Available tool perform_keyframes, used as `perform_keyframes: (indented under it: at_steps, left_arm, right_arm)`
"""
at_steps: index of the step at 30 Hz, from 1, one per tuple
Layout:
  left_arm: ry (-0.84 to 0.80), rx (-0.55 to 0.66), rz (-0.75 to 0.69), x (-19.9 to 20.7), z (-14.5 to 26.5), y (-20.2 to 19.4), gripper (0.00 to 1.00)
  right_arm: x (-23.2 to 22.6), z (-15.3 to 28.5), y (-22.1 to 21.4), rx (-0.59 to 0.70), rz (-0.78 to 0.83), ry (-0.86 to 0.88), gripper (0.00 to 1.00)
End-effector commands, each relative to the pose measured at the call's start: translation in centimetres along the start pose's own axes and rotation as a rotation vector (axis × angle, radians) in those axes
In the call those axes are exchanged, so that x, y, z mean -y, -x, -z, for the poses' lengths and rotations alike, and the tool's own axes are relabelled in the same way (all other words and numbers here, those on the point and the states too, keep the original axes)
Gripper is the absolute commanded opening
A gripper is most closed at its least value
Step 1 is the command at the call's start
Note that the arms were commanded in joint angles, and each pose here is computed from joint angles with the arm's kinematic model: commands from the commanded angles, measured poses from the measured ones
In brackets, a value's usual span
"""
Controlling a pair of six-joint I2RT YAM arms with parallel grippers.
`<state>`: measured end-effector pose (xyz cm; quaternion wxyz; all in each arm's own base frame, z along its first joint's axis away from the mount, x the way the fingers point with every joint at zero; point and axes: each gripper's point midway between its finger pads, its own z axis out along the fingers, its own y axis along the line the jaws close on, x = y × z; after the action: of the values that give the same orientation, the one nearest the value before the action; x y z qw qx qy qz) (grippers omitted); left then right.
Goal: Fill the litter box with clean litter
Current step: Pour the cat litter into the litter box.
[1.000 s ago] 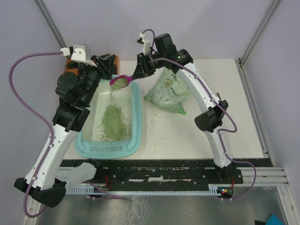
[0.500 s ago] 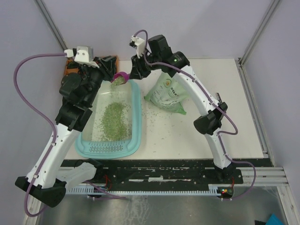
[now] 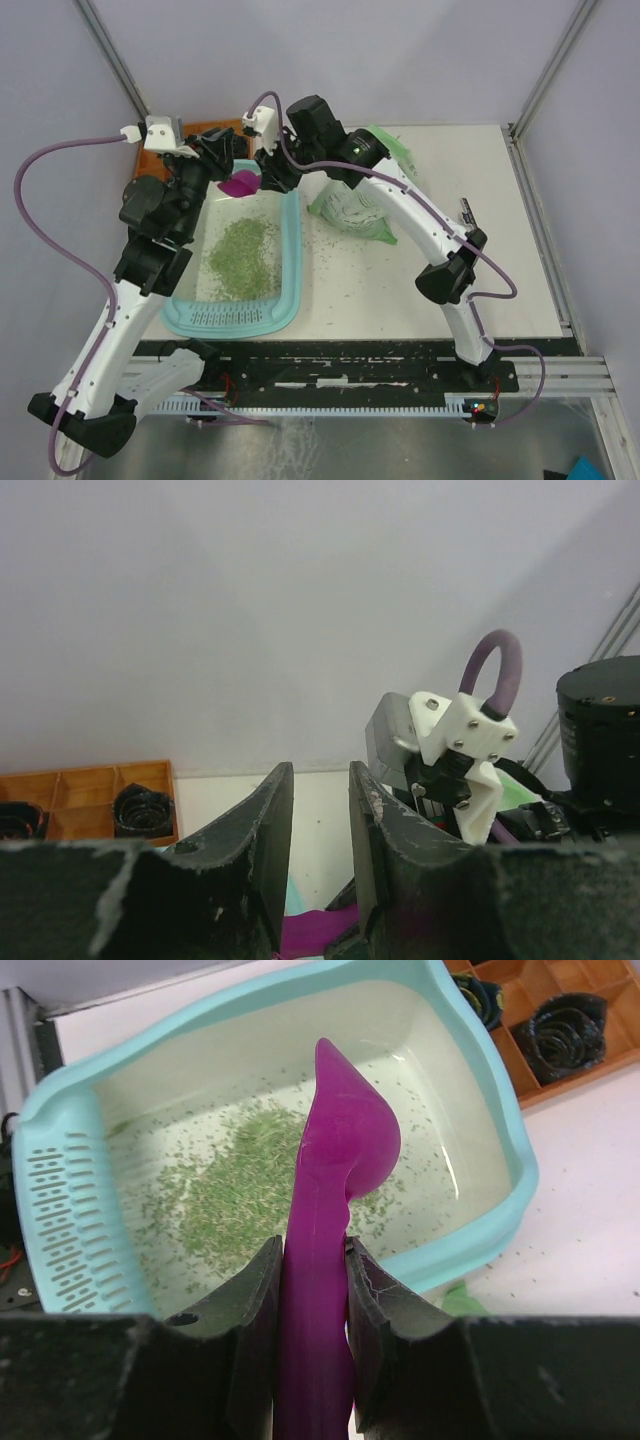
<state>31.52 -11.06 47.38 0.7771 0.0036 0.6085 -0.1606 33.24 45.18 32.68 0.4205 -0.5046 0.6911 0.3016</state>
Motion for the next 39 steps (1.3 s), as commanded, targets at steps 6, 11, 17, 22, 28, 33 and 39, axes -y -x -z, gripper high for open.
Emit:
perform_keyframes:
  at_steps: [6, 11, 17, 22, 28, 33, 39]
  left_arm:
    - [0.017, 0.083, -0.028, -0.4, 0.2, 2.4, 0.36]
    - [-0.012, 0.065, -0.031, 0.1, 0.0, 2.0, 0.43]
    - [-0.079, 0.03, -0.013, 1.6, -1.5, 0.5, 0.51]
    - [-0.17, -0.053, -0.011, 3.7, -4.4, -2.3, 0.53]
    - [-0.406, -0.161, 0.04, 8.9, -8.4, -5.6, 0.53]
    - [-0.591, -0.229, 0.092, 12.6, -11.3, -8.6, 0.59]
    - [-0.781, -0.387, 0.114, 15.1, -13.6, -13.6, 0.65]
  right_arm:
    - [2.4, 2.1, 2.8, 0.081, 0.056, -0.134, 0.02]
    - [5.1, 4.0, 3.1, 0.111, -0.079, -0.187, 0.01]
    - [10.9, 11.7, 4.1, 0.237, -0.395, -0.206, 0.02]
    - [14.3, 18.8, 2.4, 0.282, -0.539, -0.27, 0.02]
    - [18.0, 29.5, 1.0, 0.431, -0.73, -0.36, 0.02]
    - [19.2, 36.6, -1.9, 0.503, -0.884, -0.383, 0.02]
    - [18.1, 40.0, -6.5, 0.428, -0.931, -0.429, 0.02]
